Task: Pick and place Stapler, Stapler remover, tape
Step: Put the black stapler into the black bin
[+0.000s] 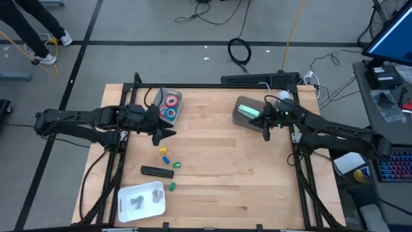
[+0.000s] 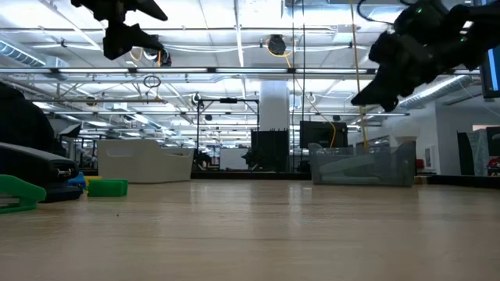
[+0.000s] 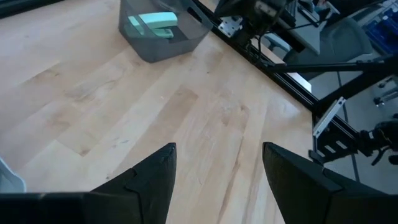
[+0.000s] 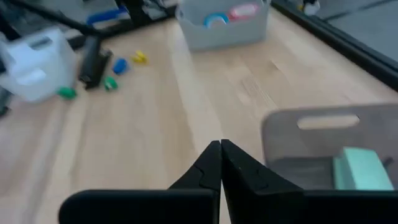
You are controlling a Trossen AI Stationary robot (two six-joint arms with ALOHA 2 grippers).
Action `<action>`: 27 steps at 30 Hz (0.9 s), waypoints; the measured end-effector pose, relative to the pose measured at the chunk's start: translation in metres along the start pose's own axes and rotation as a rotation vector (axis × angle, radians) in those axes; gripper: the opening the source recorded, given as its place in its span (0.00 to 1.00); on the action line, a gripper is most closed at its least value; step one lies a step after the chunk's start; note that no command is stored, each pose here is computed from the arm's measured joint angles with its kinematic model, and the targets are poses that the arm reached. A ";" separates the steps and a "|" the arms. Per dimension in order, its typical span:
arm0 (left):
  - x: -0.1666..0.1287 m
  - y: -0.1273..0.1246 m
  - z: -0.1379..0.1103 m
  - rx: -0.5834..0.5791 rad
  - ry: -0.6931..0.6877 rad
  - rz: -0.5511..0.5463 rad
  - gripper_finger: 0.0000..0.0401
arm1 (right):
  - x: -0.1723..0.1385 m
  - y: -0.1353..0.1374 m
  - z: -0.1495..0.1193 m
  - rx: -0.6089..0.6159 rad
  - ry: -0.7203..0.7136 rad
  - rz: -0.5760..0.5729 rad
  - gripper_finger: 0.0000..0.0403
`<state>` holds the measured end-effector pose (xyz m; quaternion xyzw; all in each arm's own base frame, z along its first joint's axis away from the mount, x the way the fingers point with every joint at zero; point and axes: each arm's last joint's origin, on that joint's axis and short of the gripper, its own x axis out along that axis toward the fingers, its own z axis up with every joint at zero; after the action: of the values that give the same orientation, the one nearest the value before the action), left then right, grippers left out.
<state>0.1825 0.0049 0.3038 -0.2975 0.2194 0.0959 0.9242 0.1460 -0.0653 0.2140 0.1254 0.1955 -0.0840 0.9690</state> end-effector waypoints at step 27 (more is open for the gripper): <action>-0.006 -0.036 -0.029 -0.019 0.144 -0.173 0.60 | -0.063 0.032 0.001 0.020 -0.249 0.066 0.00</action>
<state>0.1776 -0.0413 0.3034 -0.3303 0.2580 -0.0036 0.9079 0.0958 -0.0279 0.2467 0.1299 0.0688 -0.0692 0.9867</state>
